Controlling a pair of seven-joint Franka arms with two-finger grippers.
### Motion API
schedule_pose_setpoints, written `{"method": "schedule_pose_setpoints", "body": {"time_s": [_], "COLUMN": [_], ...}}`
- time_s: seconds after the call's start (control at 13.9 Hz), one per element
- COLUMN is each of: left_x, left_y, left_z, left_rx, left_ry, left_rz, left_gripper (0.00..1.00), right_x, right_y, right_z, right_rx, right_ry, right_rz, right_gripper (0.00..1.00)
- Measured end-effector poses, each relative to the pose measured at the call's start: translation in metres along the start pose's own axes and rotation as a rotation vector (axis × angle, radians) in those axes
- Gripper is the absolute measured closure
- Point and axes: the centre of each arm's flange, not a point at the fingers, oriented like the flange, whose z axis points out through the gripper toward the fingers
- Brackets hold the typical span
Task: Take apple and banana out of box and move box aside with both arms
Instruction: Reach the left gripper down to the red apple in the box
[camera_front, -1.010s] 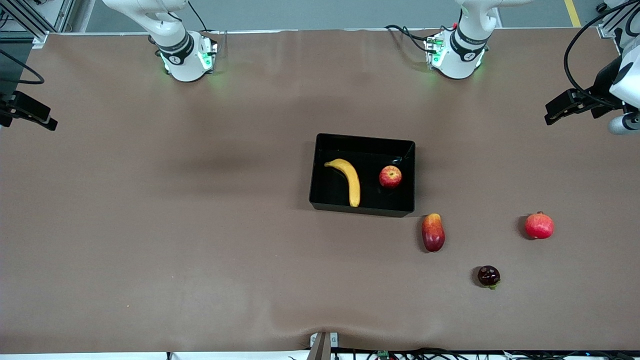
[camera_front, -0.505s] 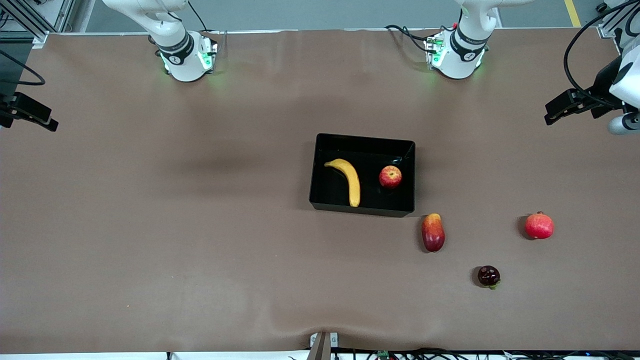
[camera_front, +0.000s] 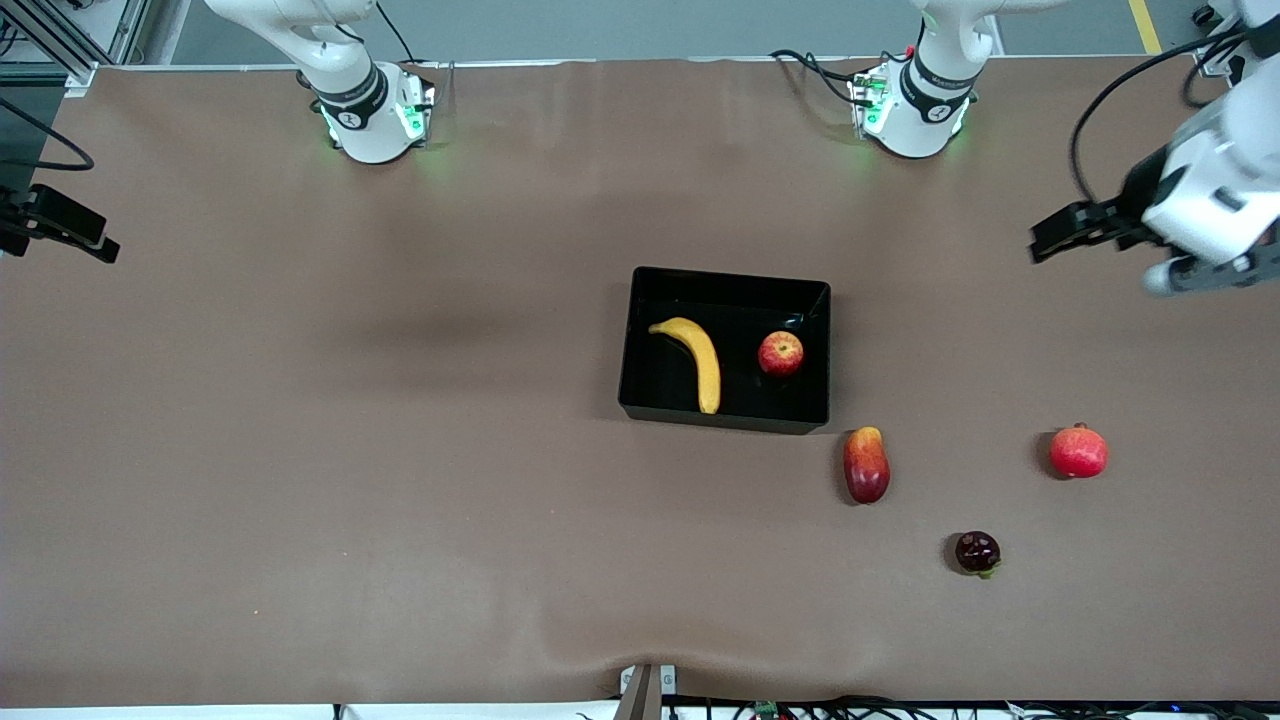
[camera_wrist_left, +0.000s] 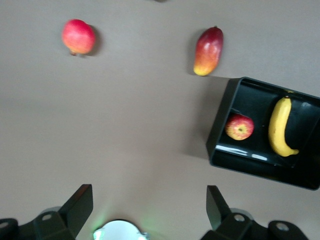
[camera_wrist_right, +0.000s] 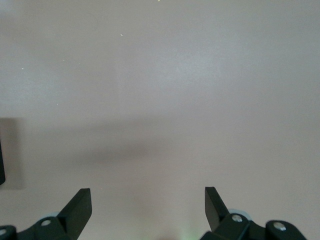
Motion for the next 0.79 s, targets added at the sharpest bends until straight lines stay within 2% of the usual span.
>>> {"method": "schedule_pose_setpoints", "body": {"time_s": [0.43,0.79], "left_x": [0.010,0.002], "left_y": [0.092,0.167], "left_z": [0.116,0.205], "left_rx": [-0.038,-0.054], "left_ry": [0.047,0.008], "left_rz": [-0.097,-0.288], "left_gripper": [0.00,0.00], "right_x": [0.000,0.000], "right_y": [0.000,0.000], "right_z": [0.000,0.000], "right_rx": [0.000,0.000], "right_ry": [0.000,-0.001], "right_rz": [0.000,0.001], "right_gripper": [0.00,0.00]}}
